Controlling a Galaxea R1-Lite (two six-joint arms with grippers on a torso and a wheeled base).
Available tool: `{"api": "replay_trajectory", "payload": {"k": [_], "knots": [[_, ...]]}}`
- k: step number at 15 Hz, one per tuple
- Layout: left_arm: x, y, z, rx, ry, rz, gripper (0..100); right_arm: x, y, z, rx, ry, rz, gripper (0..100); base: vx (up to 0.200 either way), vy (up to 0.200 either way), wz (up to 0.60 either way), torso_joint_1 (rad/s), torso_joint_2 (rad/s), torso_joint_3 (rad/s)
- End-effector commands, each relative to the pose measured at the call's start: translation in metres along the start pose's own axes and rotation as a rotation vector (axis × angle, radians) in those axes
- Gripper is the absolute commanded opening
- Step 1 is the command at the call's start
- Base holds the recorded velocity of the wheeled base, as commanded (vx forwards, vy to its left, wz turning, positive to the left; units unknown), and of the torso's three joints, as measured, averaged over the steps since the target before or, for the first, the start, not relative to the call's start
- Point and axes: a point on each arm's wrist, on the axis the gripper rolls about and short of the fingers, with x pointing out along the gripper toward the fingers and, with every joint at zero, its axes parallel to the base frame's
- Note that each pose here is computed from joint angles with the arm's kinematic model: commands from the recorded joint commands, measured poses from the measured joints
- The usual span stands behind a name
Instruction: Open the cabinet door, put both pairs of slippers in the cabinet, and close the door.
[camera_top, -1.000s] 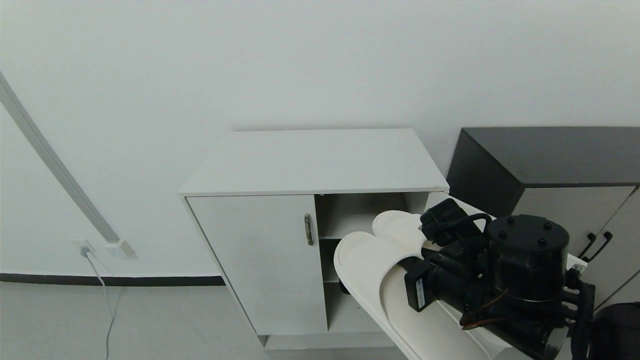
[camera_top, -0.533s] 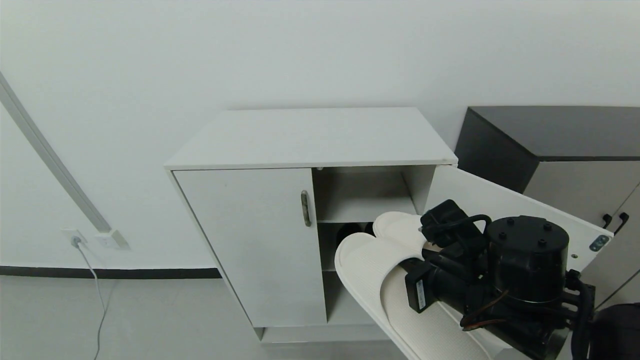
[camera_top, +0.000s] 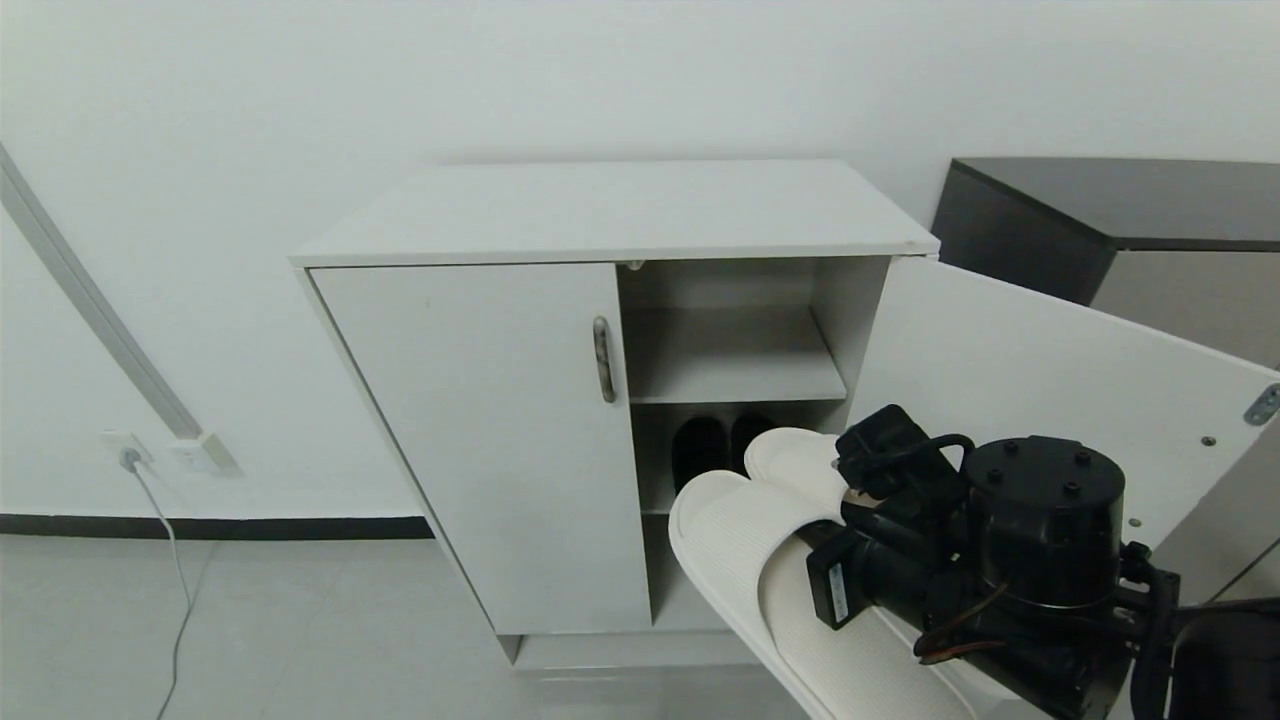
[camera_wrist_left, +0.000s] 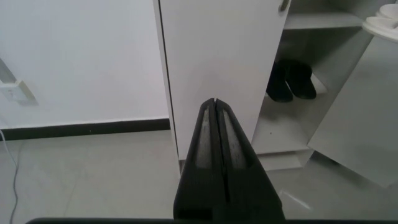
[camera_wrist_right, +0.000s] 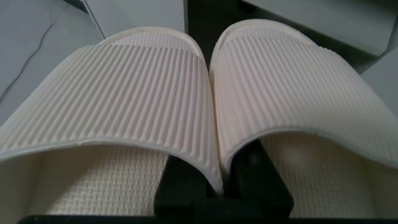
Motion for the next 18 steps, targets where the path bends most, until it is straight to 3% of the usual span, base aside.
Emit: {"api": "replay_trajectory", "payload": {"k": [1, 12, 18], "knots": [[0.0, 0.0, 0.0, 0.0, 0.0, -0.002, 0, 0.0006, 0.0004, -0.002, -0.002, 0.007, 0.0, 0, 0.0, 0.0, 0.0, -0.134, 0.47, 0.334], [0.0, 0.0, 0.0, 0.0, 0.0, 0.0, 0, 0.0031, 0.0016, -0.0056, -0.005, 0.017, 0.006, 0, 0.0, 0.0, 0.0, -0.066, 0.44, 0.371], [0.0, 0.0, 0.0, 0.0, 0.0, 0.0, 0, 0.0052, 0.0022, -0.0071, -0.007, 0.017, 0.006, 0, 0.0, 0.0, 0.0, 0.0, 0.06, 0.057]]}}
